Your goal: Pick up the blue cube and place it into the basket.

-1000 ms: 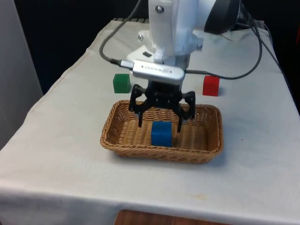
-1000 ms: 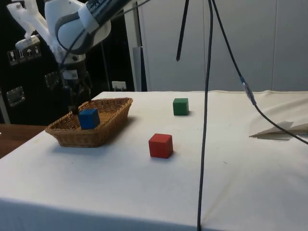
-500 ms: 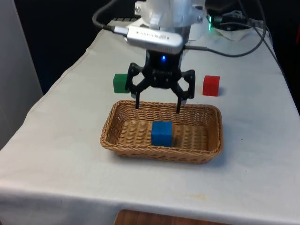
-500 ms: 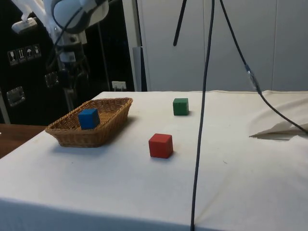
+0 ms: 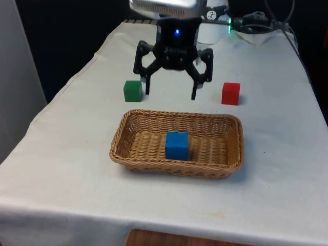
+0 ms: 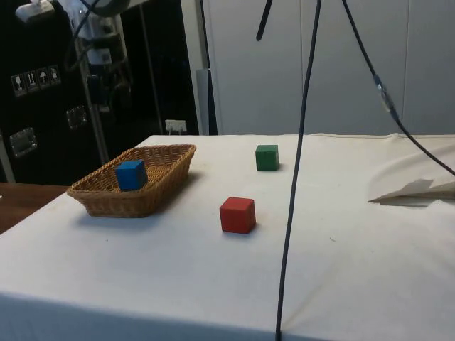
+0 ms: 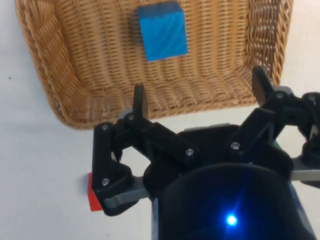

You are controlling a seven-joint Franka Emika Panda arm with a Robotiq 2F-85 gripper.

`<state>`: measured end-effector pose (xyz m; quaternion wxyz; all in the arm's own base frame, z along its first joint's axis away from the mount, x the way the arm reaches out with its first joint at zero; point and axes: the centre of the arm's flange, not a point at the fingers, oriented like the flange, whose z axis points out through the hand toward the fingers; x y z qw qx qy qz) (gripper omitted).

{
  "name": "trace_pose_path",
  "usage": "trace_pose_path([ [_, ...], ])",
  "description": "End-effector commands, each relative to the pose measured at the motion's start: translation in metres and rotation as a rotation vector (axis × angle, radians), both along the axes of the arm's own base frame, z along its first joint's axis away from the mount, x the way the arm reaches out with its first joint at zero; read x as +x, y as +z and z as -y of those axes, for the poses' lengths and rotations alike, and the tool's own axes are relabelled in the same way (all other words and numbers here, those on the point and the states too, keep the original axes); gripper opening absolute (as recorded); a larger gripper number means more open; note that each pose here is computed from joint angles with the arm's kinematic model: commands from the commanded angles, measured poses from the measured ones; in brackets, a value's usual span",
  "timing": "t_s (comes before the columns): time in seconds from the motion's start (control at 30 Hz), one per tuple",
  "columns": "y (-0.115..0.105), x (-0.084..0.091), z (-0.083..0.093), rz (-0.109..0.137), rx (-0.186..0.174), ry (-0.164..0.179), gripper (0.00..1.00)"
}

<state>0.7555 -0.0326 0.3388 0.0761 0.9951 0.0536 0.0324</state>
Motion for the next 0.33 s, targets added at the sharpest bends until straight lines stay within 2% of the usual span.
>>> trace_pose_path([
  [0.0, 0.003, -0.001, 0.000, -0.002, 0.001, 0.000, 1.00],
  [0.03, 0.013, -0.006, 0.002, 0.002, -0.002, 0.003, 1.00],
  [0.23, 0.034, -0.015, 0.004, 0.005, 0.002, -0.002, 1.00],
  [0.3, 0.032, -0.015, 0.003, -0.001, 0.005, -0.005, 1.00],
])
